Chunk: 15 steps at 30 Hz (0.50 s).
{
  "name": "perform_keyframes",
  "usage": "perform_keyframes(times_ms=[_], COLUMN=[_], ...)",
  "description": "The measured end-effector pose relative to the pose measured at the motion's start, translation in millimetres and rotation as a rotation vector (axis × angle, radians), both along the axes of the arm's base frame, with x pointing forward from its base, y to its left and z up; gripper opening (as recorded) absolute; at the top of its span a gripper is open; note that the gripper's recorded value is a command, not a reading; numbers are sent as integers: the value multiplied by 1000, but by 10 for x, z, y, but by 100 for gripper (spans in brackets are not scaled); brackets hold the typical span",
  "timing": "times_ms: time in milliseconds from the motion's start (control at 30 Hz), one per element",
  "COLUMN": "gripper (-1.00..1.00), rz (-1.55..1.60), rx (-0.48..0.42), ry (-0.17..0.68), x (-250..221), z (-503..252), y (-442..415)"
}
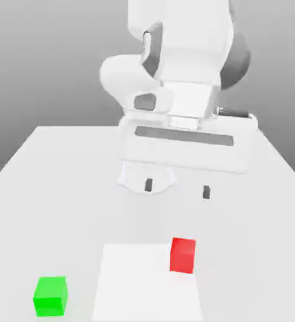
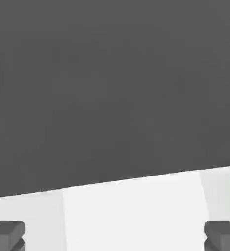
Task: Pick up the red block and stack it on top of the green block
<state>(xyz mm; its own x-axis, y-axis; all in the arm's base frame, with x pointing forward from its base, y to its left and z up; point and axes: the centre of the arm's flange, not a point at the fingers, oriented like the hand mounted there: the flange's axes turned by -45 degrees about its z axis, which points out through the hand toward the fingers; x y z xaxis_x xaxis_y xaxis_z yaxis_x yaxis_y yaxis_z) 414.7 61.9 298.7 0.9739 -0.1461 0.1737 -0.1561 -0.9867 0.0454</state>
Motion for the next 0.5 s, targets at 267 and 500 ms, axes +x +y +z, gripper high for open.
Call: perform_keyframes(times_ms=[267, 500], gripper=[0, 0], rz=[-34, -50], rx=[77, 81], ry=[155, 153], x=[-474, -449], z=[-961, -1281], y=[198, 164])
